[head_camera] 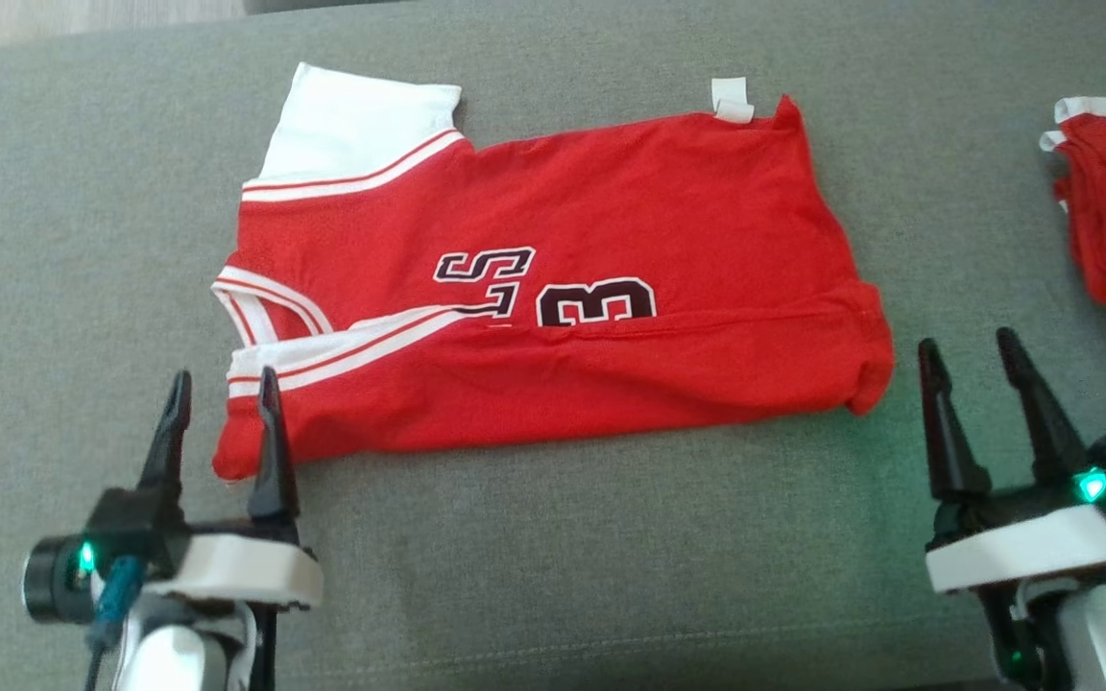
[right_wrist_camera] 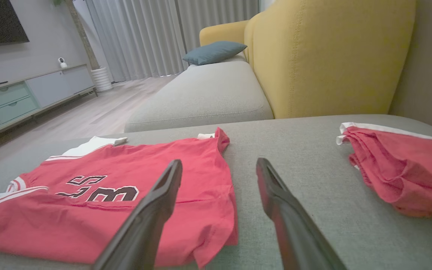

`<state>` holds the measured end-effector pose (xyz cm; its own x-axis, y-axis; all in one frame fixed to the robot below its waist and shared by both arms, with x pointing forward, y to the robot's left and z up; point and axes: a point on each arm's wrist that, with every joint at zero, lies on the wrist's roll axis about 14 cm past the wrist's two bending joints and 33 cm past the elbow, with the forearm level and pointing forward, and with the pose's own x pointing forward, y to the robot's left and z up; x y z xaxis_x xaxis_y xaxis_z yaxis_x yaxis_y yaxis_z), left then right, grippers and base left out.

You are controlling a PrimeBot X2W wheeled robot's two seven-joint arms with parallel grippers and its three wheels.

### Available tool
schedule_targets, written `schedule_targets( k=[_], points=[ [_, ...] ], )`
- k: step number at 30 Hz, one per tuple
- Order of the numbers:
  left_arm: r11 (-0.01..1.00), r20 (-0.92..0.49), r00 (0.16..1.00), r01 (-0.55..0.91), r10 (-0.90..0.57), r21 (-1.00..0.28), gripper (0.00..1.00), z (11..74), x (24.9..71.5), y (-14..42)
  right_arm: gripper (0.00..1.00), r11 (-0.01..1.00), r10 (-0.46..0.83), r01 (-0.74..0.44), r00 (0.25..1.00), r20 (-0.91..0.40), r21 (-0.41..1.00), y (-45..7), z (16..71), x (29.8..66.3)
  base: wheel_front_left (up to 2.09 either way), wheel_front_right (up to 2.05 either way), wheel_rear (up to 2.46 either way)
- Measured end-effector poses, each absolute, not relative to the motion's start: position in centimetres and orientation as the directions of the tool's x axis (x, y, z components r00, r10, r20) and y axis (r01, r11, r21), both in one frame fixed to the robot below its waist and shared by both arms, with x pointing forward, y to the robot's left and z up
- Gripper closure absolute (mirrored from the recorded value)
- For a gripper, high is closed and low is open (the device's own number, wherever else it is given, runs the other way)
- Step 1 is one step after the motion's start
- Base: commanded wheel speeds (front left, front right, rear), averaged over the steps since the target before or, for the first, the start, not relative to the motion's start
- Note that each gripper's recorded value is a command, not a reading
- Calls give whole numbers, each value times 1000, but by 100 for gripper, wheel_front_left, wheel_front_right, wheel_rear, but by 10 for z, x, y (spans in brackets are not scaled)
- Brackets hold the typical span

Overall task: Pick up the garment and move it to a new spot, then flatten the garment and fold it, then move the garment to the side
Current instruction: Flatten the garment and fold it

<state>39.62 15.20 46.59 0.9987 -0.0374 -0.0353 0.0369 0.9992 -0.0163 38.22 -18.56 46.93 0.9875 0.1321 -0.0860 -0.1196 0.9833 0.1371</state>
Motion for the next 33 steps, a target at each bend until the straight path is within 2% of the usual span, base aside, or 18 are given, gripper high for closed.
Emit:
schedule_targets(
  k=[14,21,29,33],
  points=[
    [999,-86,995,42,-43,-12,0,453,388,150,0,985,113,-95,986,-119,147,-188,468,378,0,0,0],
    [996,-293,954,38,-59,-77,0,397,384,152,0,983,136,-93,944,-299,156,-183,421,372,0,0,0],
    [988,-382,920,30,-86,-149,0,367,403,151,0,981,154,-90,901,-406,173,-179,390,401,0,0,0],
    [983,-415,905,24,-99,-184,0,358,408,151,0,977,180,-95,840,-511,189,-171,363,398,0,0,0]
  ],
)
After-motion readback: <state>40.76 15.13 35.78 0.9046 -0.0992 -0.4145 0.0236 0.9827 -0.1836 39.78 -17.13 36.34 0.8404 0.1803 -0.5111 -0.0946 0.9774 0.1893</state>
